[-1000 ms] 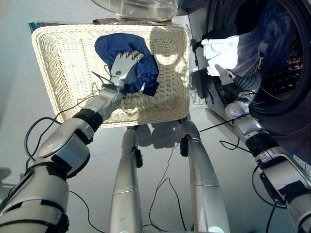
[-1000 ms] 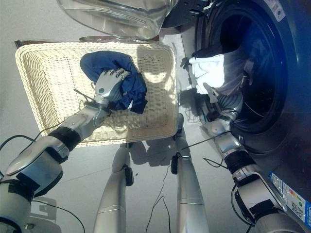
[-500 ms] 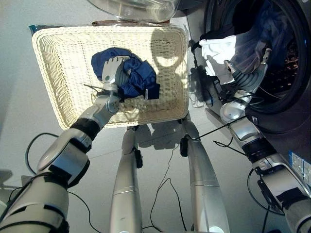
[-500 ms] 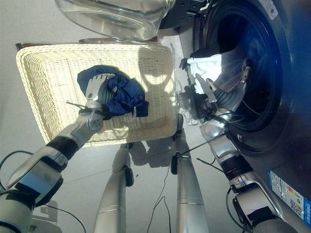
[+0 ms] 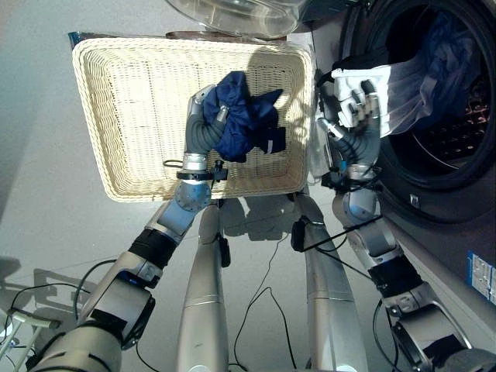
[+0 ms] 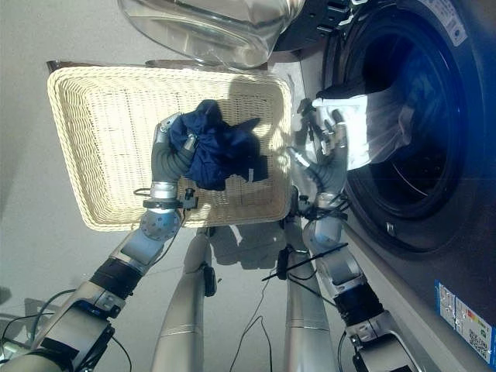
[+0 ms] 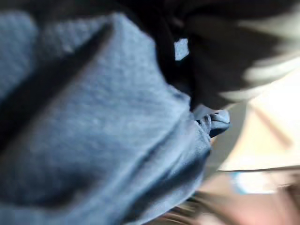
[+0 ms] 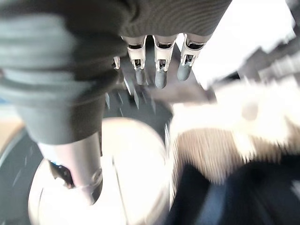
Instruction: Put the clothes into the washing machine.
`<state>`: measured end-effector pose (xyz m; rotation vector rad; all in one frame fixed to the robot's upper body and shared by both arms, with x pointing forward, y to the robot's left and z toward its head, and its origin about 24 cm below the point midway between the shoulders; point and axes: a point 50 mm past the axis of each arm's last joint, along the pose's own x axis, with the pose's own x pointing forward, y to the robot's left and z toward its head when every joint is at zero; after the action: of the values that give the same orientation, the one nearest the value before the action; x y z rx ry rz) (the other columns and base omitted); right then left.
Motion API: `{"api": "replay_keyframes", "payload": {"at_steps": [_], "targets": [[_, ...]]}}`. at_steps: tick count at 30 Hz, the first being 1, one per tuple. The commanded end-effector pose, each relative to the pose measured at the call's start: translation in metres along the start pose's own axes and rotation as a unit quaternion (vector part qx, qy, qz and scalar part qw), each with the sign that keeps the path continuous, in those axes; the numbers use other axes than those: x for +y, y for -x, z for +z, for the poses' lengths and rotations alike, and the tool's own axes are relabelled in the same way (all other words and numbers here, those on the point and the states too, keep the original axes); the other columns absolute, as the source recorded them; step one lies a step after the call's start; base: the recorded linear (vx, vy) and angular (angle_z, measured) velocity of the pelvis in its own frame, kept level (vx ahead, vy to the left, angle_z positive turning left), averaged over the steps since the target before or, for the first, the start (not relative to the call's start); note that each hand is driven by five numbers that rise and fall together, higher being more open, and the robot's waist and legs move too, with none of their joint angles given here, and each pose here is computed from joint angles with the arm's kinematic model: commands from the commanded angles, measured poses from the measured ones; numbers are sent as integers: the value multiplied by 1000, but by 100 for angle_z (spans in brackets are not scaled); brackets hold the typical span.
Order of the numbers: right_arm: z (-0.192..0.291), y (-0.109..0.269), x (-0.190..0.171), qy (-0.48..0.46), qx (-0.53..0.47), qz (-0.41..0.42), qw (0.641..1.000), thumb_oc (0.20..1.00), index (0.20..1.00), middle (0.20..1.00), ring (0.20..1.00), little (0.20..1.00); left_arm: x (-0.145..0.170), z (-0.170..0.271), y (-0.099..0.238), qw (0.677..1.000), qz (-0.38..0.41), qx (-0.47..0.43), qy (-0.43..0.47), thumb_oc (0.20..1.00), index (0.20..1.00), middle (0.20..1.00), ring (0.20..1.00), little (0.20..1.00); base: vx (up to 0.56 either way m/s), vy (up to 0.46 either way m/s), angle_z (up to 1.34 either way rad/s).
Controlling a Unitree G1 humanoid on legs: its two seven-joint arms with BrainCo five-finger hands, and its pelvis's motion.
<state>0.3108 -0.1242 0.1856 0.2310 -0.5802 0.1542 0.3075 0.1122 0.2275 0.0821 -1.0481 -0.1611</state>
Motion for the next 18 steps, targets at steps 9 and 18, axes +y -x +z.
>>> {"api": "replay_keyframes", "payload": {"at_steps": [9, 18], "targets": [[13, 4, 43, -142, 24, 164, 976, 1000, 1000, 1000, 1000, 1000, -25, 62, -12, 961, -154, -141, 180, 200, 200, 200, 200, 200, 0, -15, 3], [17, -1, 48, -138, 16, 165, 977, 1000, 1000, 1000, 1000, 1000, -39, 75, -13, 935, -227, -152, 226, 200, 200, 200, 200, 200, 1, -10, 4]]}}
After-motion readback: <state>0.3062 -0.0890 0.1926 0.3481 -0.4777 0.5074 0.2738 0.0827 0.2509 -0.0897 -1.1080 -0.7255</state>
